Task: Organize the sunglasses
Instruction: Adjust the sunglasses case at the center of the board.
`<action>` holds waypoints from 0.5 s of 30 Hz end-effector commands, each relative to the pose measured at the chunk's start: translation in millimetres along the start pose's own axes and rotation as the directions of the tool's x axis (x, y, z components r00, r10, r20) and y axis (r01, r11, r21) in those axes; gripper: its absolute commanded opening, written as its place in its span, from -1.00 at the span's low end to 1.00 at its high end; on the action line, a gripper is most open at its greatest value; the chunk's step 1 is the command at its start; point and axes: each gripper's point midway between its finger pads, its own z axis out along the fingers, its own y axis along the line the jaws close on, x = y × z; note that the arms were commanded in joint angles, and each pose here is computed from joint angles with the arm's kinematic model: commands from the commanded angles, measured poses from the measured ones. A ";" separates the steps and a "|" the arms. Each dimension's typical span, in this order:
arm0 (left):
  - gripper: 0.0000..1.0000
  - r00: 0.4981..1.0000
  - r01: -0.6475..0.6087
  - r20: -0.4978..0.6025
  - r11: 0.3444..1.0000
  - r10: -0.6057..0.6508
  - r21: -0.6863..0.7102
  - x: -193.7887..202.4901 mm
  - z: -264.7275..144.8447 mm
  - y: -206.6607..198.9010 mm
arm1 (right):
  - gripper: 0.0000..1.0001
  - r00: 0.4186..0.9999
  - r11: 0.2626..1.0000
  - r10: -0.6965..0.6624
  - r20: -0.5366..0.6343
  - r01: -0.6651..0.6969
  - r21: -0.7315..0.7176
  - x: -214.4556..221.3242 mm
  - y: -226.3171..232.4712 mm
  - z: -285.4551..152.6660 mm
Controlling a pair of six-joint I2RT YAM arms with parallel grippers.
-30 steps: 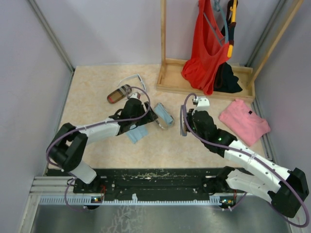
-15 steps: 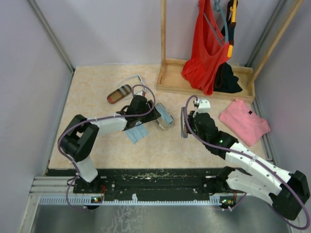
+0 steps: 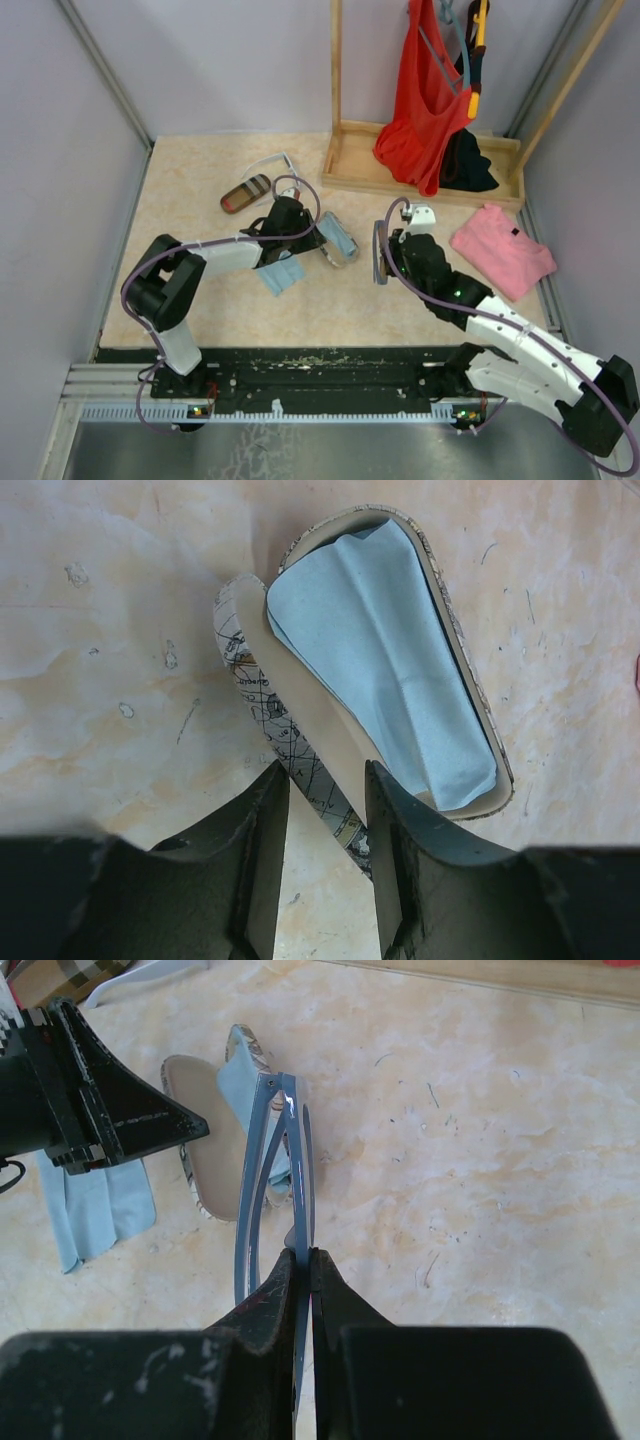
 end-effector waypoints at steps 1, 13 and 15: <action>-0.17 1.000 -0.021 -0.001 0.999 0.021 0.026 -4.8 0.7 -6.8 | -1.00 0.998 0.999 0.033 0.054 -0.032 -0.020 -17.0 3.2 -5.7; -0.30 0.997 -0.071 -0.023 0.996 0.072 0.051 -3.1 -13.7 -10.7 | -1.00 0.997 0.999 0.039 0.060 -0.037 -0.024 -18.6 1.6 -11.9; -0.30 0.996 -0.085 -0.028 0.995 0.086 0.050 -3.4 -18.9 -11.5 | -1.00 0.997 0.999 0.043 0.057 -0.042 -0.031 -18.3 2.9 -12.1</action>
